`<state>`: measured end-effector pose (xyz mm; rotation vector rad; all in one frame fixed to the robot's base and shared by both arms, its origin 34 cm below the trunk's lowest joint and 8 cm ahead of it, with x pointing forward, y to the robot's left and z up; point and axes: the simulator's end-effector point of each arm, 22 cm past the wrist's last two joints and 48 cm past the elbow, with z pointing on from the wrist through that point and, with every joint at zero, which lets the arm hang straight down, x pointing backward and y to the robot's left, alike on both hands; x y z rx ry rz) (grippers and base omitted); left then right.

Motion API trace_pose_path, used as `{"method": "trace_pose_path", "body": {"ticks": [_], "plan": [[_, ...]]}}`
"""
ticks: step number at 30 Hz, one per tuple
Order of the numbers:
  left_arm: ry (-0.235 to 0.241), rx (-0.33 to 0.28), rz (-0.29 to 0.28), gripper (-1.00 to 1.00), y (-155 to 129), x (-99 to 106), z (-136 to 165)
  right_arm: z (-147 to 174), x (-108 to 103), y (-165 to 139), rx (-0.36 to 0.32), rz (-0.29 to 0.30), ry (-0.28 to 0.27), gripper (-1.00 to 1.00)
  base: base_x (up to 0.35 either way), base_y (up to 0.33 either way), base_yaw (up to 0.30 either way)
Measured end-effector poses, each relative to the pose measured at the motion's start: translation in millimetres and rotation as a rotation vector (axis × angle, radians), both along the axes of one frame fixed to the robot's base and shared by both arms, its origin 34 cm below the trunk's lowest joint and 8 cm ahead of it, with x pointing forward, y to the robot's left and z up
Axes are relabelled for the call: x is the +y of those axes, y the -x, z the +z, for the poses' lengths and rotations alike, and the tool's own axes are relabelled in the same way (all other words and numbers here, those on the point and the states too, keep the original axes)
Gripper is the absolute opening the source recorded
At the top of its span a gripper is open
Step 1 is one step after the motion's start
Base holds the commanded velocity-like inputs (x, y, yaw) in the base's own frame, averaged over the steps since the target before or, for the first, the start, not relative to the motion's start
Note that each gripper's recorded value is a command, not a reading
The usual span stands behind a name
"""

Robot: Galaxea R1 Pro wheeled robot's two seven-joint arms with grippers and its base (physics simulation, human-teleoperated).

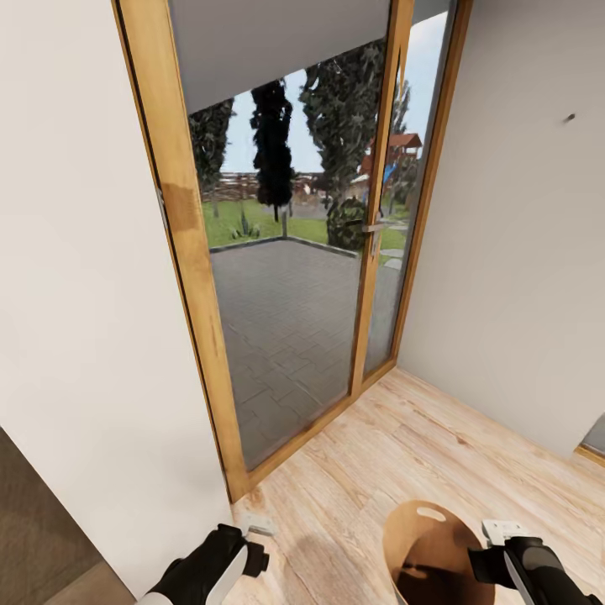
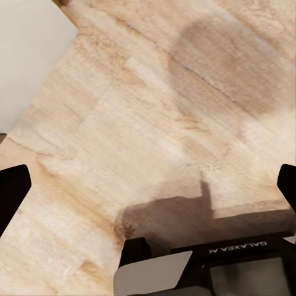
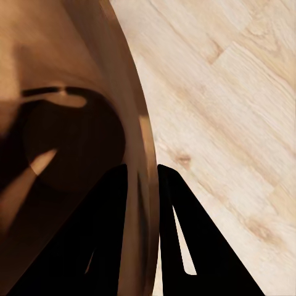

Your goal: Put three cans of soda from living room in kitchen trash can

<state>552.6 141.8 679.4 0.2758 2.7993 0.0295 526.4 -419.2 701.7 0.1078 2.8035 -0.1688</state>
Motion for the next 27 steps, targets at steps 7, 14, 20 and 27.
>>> {"method": "trace_pose_path", "body": {"ticks": [7, 14, 20, 27], "plan": [[0.004, -0.021, 0.024, 1.0, 2.3, 6.6, -8.2, -7.6, 3.2, 8.3, 0.023, -0.004, -0.008, -1.0, 0.0, 0.0, 0.0], [-0.001, -0.033, 0.035, 1.0, 6.6, 11.8, -15.4, -10.6, 2.8, 12.2, 0.033, -0.008, -0.01, -1.0, 0.0, 0.0, 0.0], [0.001, -0.035, 0.038, 1.0, 7.1, 12.2, -16.4, -11.1, 3.7, 12.6, 0.035, -0.009, -0.013, -1.0, 0.0, 0.0, 0.0], [0.001, -0.037, 0.037, 1.0, 7.0, 12.3, -16.5, -12.0, 4.0, 13.6, 0.037, -0.008, -0.013, -1.0, 0.0, 0.0, 0.0]]}}
